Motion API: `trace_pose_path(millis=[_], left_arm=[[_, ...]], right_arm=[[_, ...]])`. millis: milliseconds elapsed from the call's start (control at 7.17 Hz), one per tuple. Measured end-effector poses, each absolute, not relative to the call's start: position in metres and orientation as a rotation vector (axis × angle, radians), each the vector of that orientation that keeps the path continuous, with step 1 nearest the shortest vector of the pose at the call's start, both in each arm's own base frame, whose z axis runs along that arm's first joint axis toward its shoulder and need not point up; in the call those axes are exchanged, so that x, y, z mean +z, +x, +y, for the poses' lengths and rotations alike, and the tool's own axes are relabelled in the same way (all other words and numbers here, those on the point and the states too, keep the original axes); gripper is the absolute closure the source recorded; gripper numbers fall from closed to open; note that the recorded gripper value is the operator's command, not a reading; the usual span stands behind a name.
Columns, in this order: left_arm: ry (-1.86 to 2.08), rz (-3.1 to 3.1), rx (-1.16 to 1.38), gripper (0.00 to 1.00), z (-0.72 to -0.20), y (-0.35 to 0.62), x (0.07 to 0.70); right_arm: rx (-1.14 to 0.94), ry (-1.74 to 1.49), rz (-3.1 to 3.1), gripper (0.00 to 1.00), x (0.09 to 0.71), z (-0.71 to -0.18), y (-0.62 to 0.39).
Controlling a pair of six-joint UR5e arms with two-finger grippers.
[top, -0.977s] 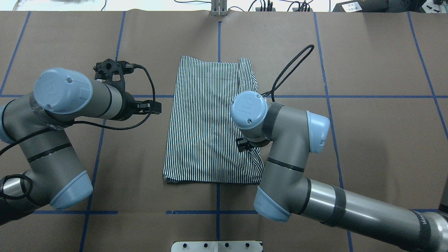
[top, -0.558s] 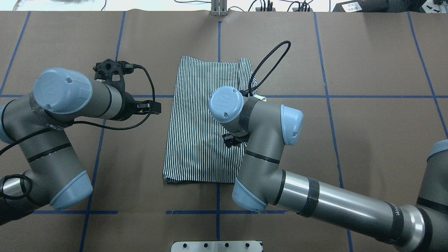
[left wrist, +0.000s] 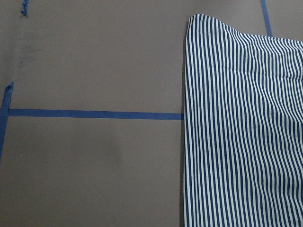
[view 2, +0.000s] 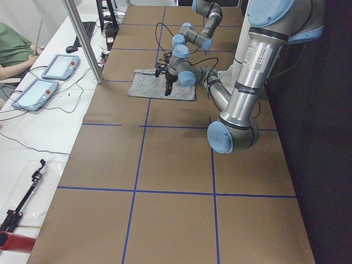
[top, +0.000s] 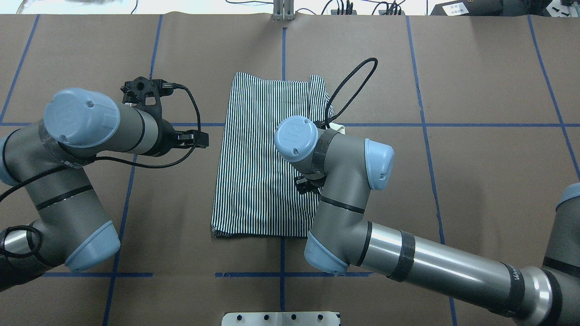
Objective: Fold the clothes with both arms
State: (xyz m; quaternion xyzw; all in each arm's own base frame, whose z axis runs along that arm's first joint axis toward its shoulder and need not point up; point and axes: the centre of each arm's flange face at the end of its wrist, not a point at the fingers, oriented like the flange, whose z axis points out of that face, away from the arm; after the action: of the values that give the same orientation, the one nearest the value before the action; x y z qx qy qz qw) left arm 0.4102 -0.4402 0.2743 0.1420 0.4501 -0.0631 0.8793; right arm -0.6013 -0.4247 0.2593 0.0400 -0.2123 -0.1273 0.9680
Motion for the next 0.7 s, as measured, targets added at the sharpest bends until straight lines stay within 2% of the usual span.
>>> trace_pose_path(millis=[698], left_arm=[[0.296, 0.940, -0.131, 0.00, -0.440, 0.411, 0.273]], right_arm=[[-0.257, 0.077, -0.404, 0.00, 0.277, -0.441, -0.576]])
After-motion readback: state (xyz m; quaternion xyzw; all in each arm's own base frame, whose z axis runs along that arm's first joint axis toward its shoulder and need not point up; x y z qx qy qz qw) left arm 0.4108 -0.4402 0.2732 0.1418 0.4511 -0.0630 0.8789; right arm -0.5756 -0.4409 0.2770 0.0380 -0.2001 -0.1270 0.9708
